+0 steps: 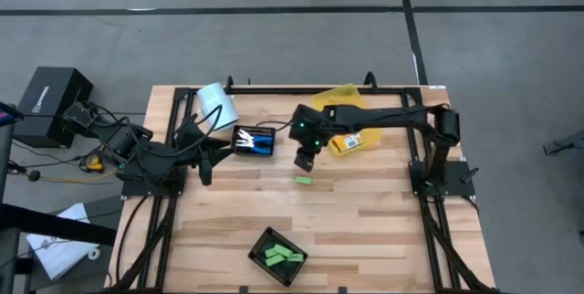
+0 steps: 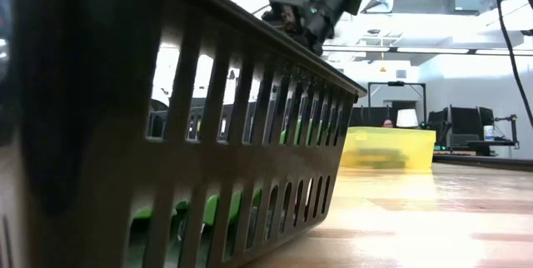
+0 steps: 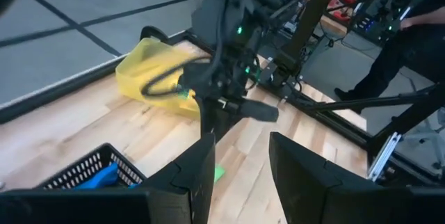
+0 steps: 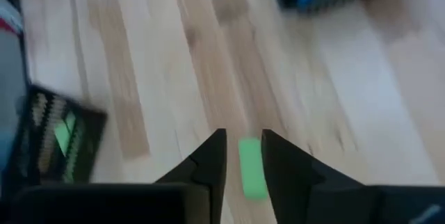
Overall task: Pick & Place School Supplies
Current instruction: Put the green eraser into the bottom black bin
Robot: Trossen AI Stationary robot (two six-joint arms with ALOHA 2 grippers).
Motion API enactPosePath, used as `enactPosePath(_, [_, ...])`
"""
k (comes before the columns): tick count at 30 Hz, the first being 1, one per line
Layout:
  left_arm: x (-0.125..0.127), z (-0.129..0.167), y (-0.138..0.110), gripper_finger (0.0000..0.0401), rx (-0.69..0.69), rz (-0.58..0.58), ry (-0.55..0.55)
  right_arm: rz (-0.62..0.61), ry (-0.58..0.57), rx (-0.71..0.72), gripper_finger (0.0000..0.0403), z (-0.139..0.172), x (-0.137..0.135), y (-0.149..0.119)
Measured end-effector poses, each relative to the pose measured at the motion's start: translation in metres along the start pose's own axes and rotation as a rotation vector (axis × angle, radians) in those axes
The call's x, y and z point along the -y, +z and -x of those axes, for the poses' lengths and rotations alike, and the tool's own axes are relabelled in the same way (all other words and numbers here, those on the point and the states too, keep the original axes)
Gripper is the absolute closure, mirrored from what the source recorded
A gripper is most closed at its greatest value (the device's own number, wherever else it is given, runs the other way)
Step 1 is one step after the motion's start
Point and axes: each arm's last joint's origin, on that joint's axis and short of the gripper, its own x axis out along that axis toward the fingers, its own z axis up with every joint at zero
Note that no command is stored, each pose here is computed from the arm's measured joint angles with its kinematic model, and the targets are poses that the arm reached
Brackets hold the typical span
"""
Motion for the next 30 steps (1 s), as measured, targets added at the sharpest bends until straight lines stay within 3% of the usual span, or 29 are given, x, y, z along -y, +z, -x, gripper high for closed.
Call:
enactPosePath(3, [0.000,0.000,0.000,0.0270,0.000,-0.060,0.002,-0.009,-0.031,0.013,0.0315,0.000,-0.007,0.001])
enactPosePath(9, [-0.005,-0.008,-0.003,0.0270,-0.024,-0.214,0.056,-0.034,-0.128,-0.096,0.0315,-0.030,-0.004,-0.011])
enactPosePath(15, [-0.024,-0.036,-0.041,0.0270,-0.214,-0.282,0.059,-0.049,-0.145,-0.137,0.0315,-0.039,0.001,-0.015])
enactPosePath(22, [-0.033,-0.055,-0.078,0.0270,-0.251,-0.272,0.019,-0.052,-0.164,-0.153,0.0315,-0.039,0.002,-0.017])
enactPosePath(30, [-0.054,-0.058,-0.090,0.0270,-0.210,-0.197,0.044,-0.052,-0.164,-0.185,0.0284,-0.055,0.010,-0.038])
